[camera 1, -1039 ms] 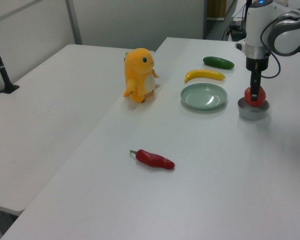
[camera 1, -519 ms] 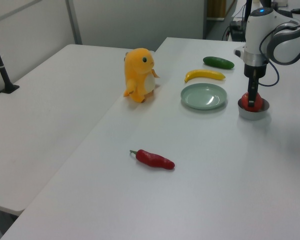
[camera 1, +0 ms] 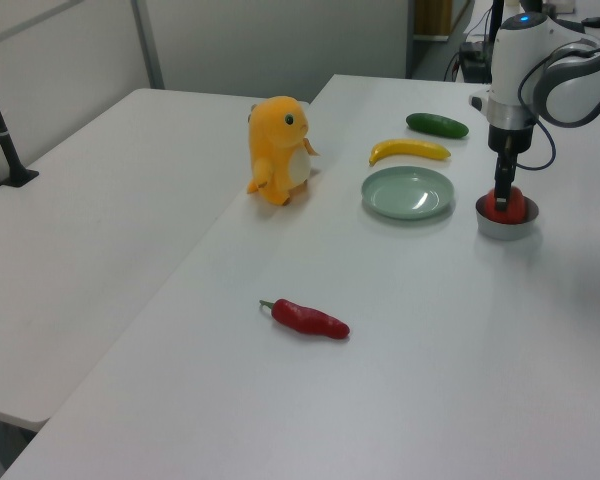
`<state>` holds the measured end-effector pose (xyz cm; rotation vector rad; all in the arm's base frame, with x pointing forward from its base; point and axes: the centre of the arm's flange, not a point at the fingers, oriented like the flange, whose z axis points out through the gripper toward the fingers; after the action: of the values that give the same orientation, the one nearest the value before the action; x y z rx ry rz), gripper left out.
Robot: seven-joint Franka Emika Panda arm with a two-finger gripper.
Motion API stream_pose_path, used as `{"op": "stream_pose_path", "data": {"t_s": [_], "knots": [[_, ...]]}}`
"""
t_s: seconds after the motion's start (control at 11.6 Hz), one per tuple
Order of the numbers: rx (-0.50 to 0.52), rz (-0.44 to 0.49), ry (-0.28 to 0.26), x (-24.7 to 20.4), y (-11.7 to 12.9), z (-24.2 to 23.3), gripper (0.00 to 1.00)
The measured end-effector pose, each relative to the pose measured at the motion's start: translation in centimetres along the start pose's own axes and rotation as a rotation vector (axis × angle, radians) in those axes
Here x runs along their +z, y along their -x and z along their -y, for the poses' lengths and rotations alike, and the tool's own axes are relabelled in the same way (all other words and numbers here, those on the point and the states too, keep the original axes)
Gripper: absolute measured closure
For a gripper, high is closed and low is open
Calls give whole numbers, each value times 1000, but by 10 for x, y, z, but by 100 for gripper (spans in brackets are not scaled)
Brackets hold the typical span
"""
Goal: Put the red apple in the bowl
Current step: 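Lower the red apple into the grey metal bowl, then open the gripper to release the apple and raise it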
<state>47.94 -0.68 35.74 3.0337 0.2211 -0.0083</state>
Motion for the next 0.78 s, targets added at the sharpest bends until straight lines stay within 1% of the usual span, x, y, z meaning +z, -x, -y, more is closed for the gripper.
{"op": "stream_pose_path", "data": {"t_s": [0.26,0.43,0.52,0.69,0.78], "knots": [[14,-13,2,-6,-3,-1,0],[57,-54,7,-25,-14,-4,0],[82,-68,10,-41,-21,-7,0],[138,-79,11,-92,-38,-16,0],[170,-91,-9,-121,-46,-19,0]]}}
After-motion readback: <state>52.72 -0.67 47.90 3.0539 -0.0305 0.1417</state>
